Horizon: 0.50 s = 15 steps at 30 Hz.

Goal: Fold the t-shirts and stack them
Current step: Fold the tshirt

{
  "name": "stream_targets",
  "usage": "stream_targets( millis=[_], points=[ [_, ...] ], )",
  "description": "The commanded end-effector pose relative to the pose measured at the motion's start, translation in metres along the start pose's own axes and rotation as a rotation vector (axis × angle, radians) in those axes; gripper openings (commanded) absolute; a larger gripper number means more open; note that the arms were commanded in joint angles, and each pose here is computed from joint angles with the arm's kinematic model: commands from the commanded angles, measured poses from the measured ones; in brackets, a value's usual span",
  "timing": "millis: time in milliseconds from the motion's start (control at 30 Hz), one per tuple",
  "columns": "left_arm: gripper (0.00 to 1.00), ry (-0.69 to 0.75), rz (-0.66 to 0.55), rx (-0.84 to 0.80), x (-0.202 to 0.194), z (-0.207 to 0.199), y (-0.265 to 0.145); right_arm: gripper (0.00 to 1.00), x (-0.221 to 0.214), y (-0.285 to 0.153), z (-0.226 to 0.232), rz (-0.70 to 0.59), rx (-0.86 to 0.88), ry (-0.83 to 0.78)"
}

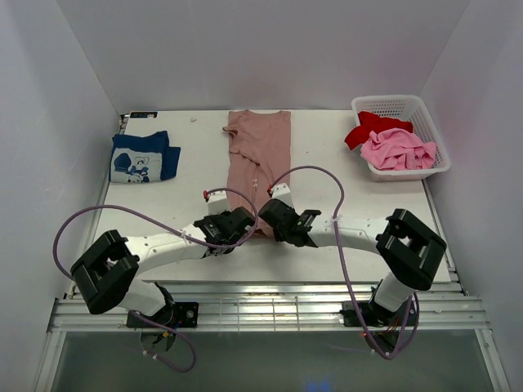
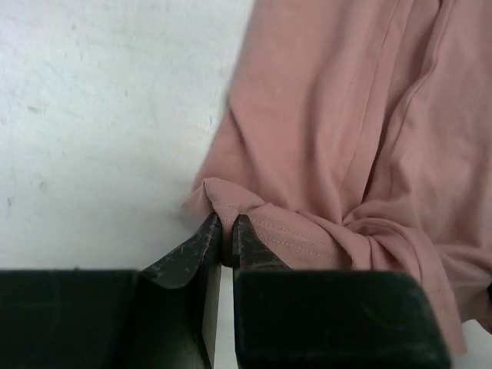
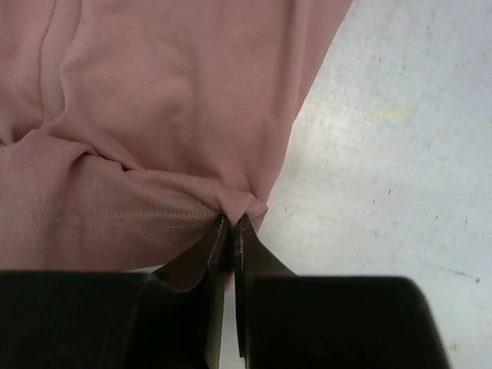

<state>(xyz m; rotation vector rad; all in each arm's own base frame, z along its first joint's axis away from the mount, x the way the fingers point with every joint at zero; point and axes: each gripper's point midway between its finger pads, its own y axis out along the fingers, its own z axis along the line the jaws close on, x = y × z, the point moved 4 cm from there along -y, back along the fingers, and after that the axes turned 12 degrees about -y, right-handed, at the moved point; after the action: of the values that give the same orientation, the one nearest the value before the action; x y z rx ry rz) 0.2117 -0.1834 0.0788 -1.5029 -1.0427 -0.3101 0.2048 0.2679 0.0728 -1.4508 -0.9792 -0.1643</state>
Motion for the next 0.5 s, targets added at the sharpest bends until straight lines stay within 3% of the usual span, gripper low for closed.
stream_targets(
  millis=[0, 233, 467],
  points=[
    [0.00, -0.009, -0.091, -0.052, 0.038, -0.019, 0.013, 0.08, 0.033, 0.011, -0.010, -0.047, -0.011, -0.041],
    [0.00, 0.002, -0.129, -0.123, 0.073, -0.048, 0.027, 0.08, 0.079, 0.031, -0.023, -0.078, -0.013, -0.067],
    [0.00, 0.013, -0.117, -0.127, 0.099, -0.069, 0.081, 0.08, 0.121, 0.060, -0.050, -0.095, -0.021, -0.053]
  ],
)
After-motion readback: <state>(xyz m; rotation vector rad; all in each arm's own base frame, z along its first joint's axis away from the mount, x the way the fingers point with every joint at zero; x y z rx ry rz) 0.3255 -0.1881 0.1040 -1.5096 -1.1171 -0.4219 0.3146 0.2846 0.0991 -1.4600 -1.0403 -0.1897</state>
